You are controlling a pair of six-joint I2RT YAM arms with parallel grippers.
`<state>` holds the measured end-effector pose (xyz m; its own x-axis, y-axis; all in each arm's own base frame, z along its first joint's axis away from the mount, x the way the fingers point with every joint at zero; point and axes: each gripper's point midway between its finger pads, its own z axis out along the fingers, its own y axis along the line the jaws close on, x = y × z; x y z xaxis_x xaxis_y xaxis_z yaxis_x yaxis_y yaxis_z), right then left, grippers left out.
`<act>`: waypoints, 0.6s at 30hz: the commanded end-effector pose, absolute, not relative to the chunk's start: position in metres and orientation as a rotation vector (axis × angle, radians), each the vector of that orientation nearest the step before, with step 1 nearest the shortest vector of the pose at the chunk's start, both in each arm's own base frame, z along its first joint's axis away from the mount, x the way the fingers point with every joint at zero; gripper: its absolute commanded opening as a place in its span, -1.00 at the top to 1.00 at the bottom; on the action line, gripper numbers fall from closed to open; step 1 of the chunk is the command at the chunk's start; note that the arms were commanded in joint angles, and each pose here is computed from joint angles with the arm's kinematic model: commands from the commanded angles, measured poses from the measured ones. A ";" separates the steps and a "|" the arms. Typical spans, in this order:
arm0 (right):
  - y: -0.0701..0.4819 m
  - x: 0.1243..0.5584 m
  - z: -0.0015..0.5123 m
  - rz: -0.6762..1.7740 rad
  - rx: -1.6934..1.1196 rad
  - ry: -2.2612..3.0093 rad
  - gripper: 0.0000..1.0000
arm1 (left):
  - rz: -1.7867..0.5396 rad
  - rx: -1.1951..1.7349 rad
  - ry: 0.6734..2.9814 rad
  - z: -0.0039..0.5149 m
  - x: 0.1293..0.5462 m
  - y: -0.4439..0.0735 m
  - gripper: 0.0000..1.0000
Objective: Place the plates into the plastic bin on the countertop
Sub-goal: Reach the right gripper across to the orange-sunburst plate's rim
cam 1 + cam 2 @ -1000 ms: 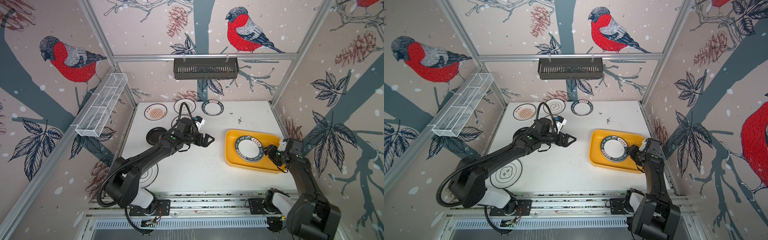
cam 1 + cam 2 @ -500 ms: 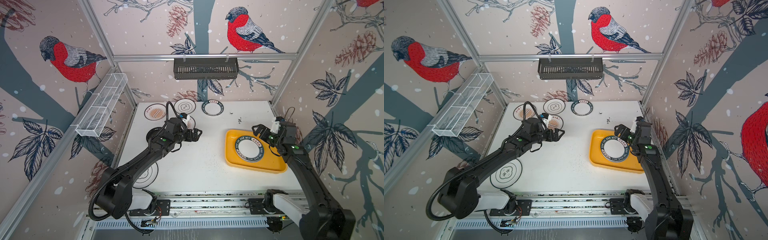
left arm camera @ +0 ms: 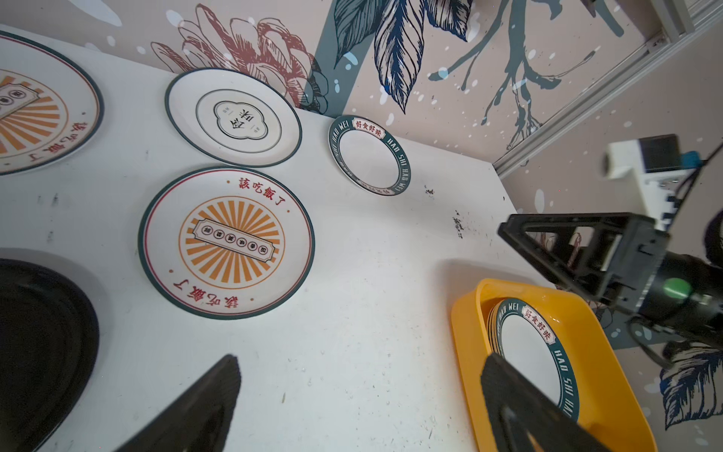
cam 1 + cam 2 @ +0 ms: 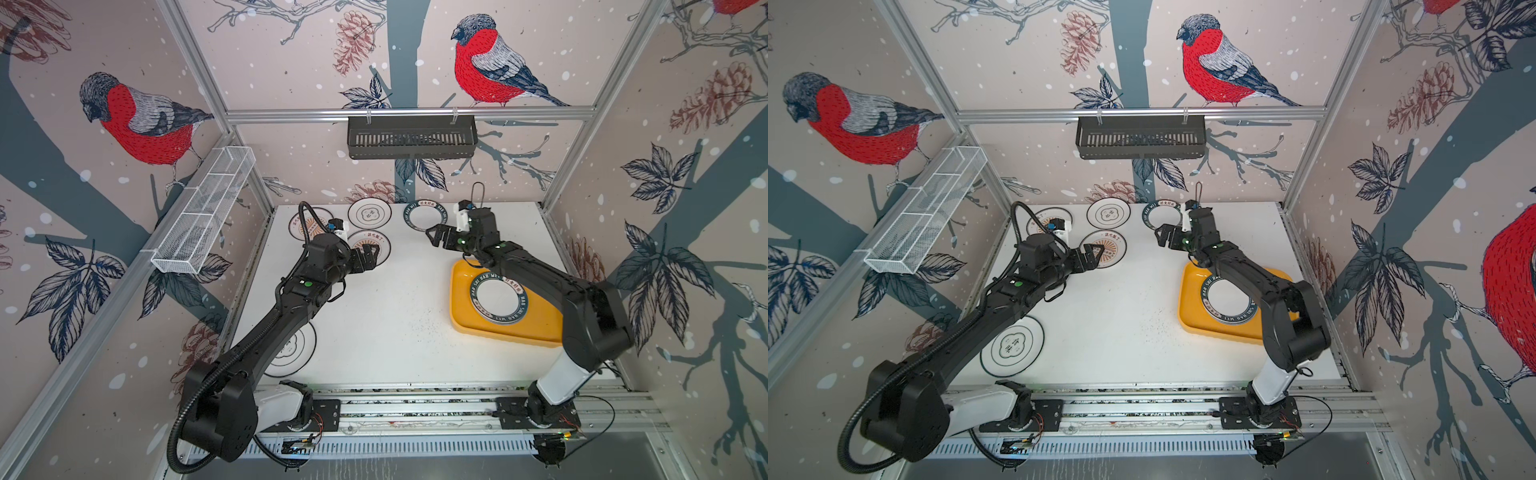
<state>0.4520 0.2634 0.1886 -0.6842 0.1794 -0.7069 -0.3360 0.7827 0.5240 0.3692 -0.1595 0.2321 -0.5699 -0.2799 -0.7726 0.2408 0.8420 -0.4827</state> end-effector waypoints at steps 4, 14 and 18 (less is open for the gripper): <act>0.338 0.477 0.161 1.015 -0.218 2.190 -0.96 | -0.702 -0.147 2.054 0.235 0.385 -0.136 -0.92; 0.390 0.485 0.100 1.126 -0.218 2.338 -0.72 | -0.890 -0.472 2.092 0.197 0.411 -0.070 -0.93; 0.396 0.483 0.074 1.137 -0.184 2.386 -0.64 | -0.867 -0.509 2.077 0.193 0.412 -0.057 -0.92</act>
